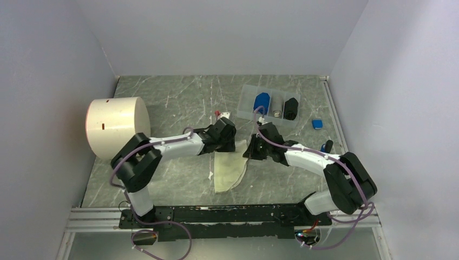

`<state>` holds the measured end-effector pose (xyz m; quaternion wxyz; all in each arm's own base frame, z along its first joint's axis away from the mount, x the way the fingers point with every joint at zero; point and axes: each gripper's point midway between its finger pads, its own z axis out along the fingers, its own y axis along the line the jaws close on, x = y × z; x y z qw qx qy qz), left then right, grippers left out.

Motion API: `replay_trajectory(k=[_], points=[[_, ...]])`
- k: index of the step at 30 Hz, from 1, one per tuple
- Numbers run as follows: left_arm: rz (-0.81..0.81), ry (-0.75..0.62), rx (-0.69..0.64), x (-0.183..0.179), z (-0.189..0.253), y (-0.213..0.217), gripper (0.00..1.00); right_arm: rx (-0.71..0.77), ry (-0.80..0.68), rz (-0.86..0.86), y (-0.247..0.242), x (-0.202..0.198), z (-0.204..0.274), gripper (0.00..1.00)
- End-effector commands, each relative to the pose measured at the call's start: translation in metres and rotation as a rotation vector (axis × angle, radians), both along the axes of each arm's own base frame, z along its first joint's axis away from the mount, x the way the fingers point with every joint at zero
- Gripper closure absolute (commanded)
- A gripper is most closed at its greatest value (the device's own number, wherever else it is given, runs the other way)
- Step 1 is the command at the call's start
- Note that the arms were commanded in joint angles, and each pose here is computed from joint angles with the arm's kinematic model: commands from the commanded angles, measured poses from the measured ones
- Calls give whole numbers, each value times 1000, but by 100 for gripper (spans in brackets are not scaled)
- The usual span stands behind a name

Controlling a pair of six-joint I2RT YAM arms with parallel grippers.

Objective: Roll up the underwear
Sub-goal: Fold the underwear at the center of the board.

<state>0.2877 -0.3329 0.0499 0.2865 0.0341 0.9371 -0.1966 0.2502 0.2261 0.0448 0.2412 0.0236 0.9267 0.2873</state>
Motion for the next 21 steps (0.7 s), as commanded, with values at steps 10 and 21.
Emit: replay_trajectory(k=[10,21], points=[[231,-184,-2,6,70,78,48,-281,-118,-23,16,10,14,100],[336,-170,4,-1,67,140,46,-364,-158,36,54,1,16,100]])
